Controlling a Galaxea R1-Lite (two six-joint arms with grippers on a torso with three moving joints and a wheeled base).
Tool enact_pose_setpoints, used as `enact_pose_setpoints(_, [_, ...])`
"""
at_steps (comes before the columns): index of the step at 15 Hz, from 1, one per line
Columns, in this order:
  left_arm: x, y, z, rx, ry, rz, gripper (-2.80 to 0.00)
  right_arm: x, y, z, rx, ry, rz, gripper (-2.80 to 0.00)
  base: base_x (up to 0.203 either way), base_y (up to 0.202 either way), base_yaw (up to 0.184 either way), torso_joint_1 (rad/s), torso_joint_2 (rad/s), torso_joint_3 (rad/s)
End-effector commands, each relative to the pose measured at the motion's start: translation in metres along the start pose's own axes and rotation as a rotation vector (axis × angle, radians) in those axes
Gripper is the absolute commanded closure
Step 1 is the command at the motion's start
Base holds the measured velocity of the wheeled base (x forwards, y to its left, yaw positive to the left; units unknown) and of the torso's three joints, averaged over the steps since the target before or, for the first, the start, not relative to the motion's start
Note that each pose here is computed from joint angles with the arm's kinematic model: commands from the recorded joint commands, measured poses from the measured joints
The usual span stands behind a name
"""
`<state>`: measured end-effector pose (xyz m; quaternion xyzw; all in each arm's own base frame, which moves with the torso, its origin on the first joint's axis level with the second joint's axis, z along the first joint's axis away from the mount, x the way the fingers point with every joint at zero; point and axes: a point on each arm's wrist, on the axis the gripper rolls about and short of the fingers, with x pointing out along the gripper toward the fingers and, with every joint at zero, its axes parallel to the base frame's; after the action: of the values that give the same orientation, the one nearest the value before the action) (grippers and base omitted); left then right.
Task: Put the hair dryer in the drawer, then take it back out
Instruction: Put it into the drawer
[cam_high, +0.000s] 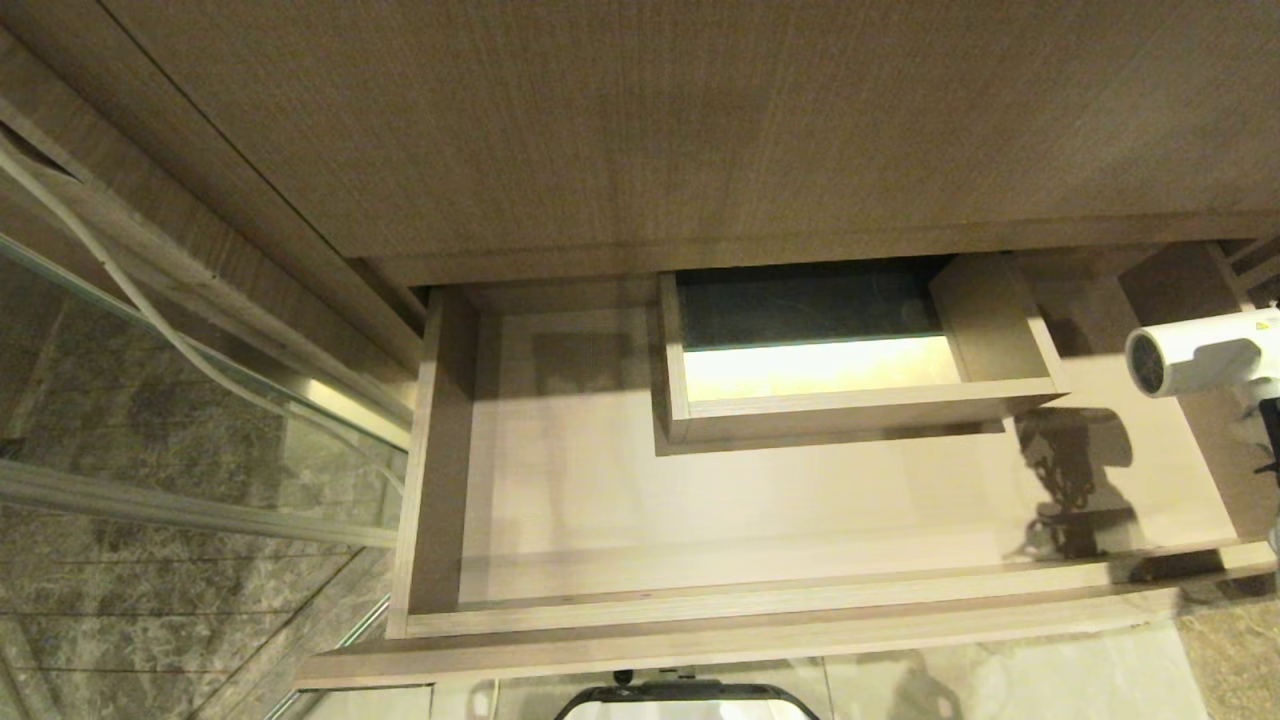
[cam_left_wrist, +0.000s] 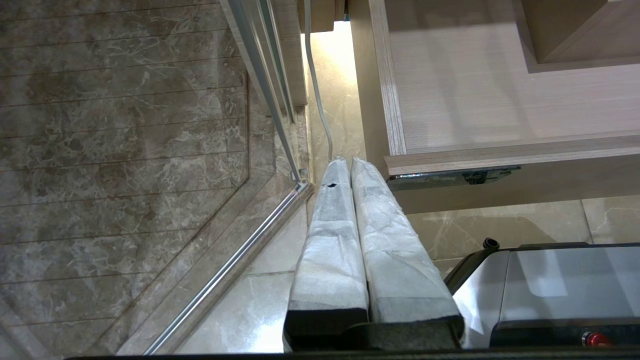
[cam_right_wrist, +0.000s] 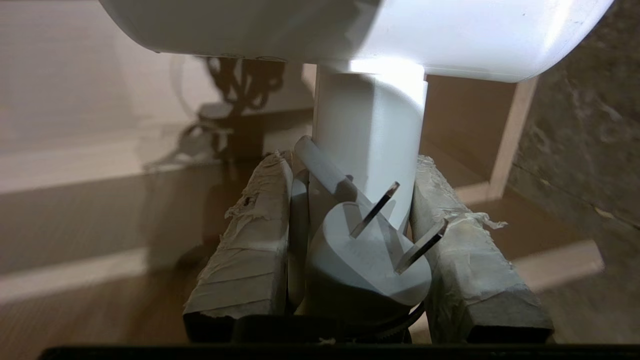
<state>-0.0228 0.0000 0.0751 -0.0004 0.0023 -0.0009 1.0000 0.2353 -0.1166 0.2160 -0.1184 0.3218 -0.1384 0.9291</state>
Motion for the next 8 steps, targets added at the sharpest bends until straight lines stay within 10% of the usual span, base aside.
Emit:
enact_pose_setpoints(1, [0.000, 0.000, 0.000, -0.001, 0.001, 0.000, 0.00, 0.056, 0.002, -0.011, 0.003, 0.071, 0.031, 0.00, 0.000, 0.000, 0.000, 0.000, 0.00, 0.000])
enact_pose_setpoints(8, [0.000, 0.000, 0.000, -0.001, 0.000, 0.000, 0.00, 0.165, 0.000, -0.018, 0.000, -0.005, -0.003, 0.00, 0.000, 0.000, 0.000, 0.000, 0.00, 0.000])
